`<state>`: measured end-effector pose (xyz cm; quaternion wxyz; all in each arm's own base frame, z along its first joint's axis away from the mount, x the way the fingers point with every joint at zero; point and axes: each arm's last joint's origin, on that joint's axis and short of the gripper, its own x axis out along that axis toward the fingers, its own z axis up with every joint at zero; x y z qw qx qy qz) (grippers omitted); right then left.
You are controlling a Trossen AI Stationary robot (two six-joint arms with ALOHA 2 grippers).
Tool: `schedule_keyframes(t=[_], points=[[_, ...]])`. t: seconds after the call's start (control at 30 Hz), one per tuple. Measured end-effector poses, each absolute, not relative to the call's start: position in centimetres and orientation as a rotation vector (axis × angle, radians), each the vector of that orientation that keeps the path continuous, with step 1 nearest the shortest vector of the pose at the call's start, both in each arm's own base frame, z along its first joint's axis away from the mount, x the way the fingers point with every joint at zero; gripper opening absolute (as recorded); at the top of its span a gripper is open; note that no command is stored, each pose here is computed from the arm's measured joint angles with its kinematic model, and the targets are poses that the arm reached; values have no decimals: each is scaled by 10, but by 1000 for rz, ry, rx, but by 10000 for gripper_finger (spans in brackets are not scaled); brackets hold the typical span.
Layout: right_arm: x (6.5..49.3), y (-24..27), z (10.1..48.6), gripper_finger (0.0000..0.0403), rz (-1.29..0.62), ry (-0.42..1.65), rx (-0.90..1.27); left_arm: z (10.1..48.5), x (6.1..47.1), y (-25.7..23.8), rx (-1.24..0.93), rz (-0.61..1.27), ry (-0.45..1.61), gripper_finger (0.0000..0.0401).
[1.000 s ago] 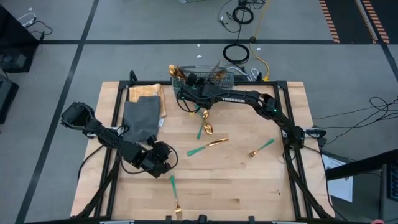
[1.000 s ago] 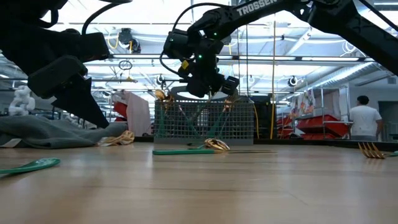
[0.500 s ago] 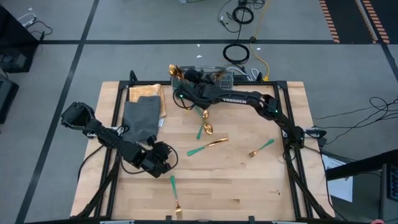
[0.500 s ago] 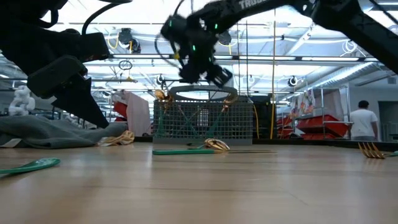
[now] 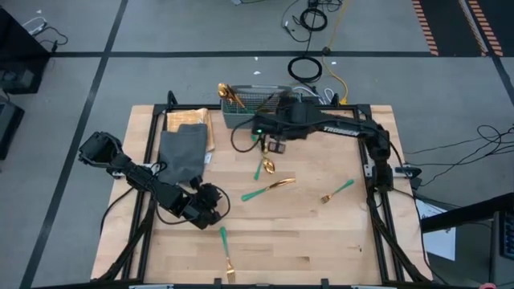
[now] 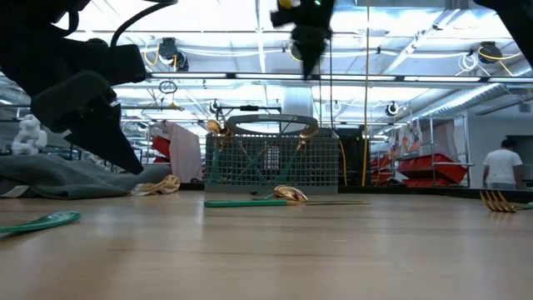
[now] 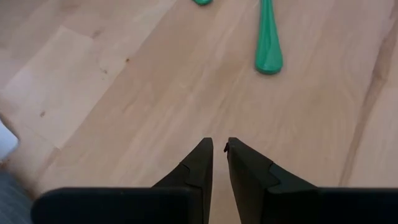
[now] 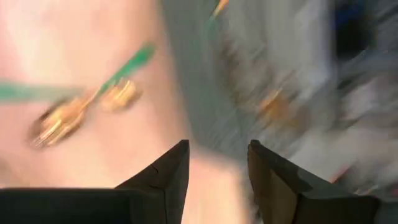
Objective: Sort silverware
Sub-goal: Put the green spoon into the silverware basket
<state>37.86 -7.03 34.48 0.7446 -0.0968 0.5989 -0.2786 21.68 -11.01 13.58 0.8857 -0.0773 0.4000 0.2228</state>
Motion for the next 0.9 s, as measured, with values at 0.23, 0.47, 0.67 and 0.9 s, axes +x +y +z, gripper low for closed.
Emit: schedule_keyframes(t=[0.23,0.47,0.67,0.9], points=[[387,-79,307,150,-430,1350,-19,136,218,-112,-210,446,833,58],[402,-121,260,151,-289,1159,61,137,220,-114,-242,416,837,58],[396,-162,235,151,-305,1064,188,136,219,-115,-235,402,849,58],[405,-180,217,151,-252,1062,265,136,218,-115,-224,404,853,58]])
